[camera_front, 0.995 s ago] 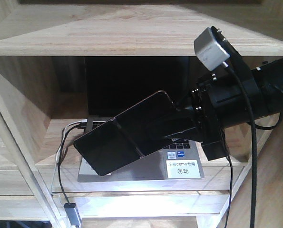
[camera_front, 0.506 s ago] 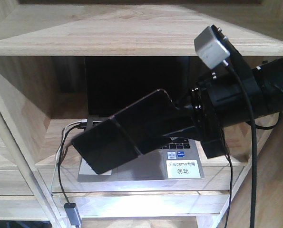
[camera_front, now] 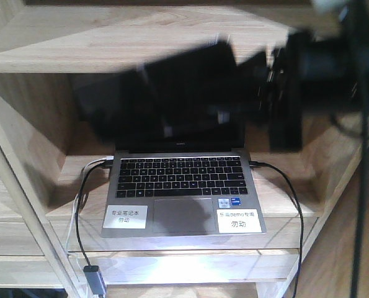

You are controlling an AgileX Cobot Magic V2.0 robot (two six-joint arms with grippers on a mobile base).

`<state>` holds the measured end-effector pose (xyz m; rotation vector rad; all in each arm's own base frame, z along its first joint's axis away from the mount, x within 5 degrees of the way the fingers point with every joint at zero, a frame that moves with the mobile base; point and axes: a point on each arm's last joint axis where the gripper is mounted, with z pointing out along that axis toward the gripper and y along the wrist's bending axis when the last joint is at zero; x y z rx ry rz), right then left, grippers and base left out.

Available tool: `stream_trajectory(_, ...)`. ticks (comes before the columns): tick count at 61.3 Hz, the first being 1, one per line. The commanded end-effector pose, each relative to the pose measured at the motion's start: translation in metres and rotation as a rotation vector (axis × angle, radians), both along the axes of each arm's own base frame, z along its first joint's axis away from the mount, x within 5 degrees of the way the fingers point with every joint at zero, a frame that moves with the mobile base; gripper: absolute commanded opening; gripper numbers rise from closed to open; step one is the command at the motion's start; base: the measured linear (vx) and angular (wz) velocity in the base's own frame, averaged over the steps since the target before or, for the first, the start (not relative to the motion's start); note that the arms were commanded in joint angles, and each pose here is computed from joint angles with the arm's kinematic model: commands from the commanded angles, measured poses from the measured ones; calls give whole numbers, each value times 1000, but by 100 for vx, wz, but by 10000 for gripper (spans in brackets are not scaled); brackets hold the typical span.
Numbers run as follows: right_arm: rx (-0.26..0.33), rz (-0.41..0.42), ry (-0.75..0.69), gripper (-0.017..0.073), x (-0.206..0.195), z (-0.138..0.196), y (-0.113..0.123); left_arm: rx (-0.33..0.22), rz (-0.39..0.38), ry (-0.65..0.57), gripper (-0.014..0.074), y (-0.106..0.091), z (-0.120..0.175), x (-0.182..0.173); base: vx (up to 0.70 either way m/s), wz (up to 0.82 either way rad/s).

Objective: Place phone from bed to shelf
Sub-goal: 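Raise the right gripper with the phone up to the upper shelf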

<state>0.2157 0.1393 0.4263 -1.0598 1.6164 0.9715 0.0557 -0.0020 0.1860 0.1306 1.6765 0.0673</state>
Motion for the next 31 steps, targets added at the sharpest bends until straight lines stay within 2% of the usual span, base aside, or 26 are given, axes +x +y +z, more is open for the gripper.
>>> stream_trajectory(1,140,-57,-128,-3,-7,46,-4,-18,-1,-99,1,0,15,-1,0,0)
stream_trajectory(14,207,-180,-238,-3,8,80,-7,-18,-1,-99,1,0,15,-1,0,0)
stream_trajectory(31,275,-168,-236,-3,47,94,6,-18,-1,-99,1,0,15,-1,0,0)
